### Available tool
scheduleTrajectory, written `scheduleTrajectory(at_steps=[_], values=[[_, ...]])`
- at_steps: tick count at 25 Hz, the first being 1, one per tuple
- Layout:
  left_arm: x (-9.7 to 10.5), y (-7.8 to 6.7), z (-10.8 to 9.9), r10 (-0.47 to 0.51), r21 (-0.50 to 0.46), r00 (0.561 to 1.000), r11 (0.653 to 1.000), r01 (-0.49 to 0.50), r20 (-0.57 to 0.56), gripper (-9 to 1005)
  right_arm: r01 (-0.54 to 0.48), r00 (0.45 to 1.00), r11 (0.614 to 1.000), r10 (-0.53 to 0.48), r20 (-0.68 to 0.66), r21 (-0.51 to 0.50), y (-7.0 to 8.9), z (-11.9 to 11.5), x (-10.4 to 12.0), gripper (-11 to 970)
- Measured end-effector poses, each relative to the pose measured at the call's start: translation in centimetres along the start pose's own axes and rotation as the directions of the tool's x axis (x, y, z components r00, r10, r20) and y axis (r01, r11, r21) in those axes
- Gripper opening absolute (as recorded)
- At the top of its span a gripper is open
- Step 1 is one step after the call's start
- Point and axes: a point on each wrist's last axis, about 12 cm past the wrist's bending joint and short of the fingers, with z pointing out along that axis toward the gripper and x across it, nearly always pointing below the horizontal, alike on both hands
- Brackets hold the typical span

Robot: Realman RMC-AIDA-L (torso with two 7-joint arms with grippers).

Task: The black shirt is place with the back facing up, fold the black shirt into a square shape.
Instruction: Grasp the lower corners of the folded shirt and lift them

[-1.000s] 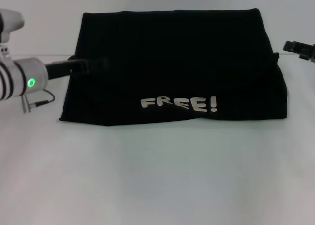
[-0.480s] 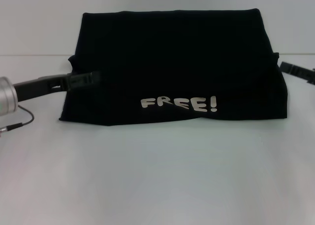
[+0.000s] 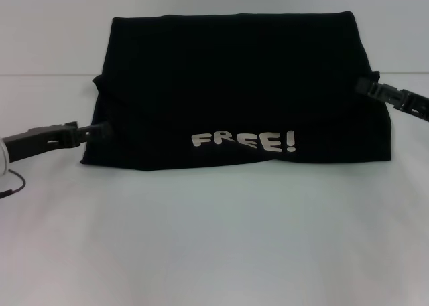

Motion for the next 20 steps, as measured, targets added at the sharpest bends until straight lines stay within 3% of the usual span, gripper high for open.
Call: scheduleTrajectory(at_steps=[1,6,11,20], values=[[0.2,0.7,0.0,-0.033,-0.058,0.999,0.998,0.033,0.003,952,-0.005,1.000,1.000,0.005,-0.002,0.000,0.0,0.1,0.1,884],[0.7,1.6,0.1,-0.079,-0.148,0.996,0.986,0.074,-0.029,949,-0.027,1.000,0.999,0.027,-0.015,0.030,-0.3,0.4,1.0,935],[0.8,1.2,0.4,-0.055,-0.126,0.997,0.991,0.047,-0.062,945,-0.041,0.999,0.998,0.042,-0.022,0.050,-0.5,0.6,1.6,934],[0.6,0.1,2.0,0.086,-0.102,0.988,0.990,-0.100,-0.130,928,-0.046,0.999,0.997,0.048,-0.023,0.055,-0.5,0.5,1.6,932]])
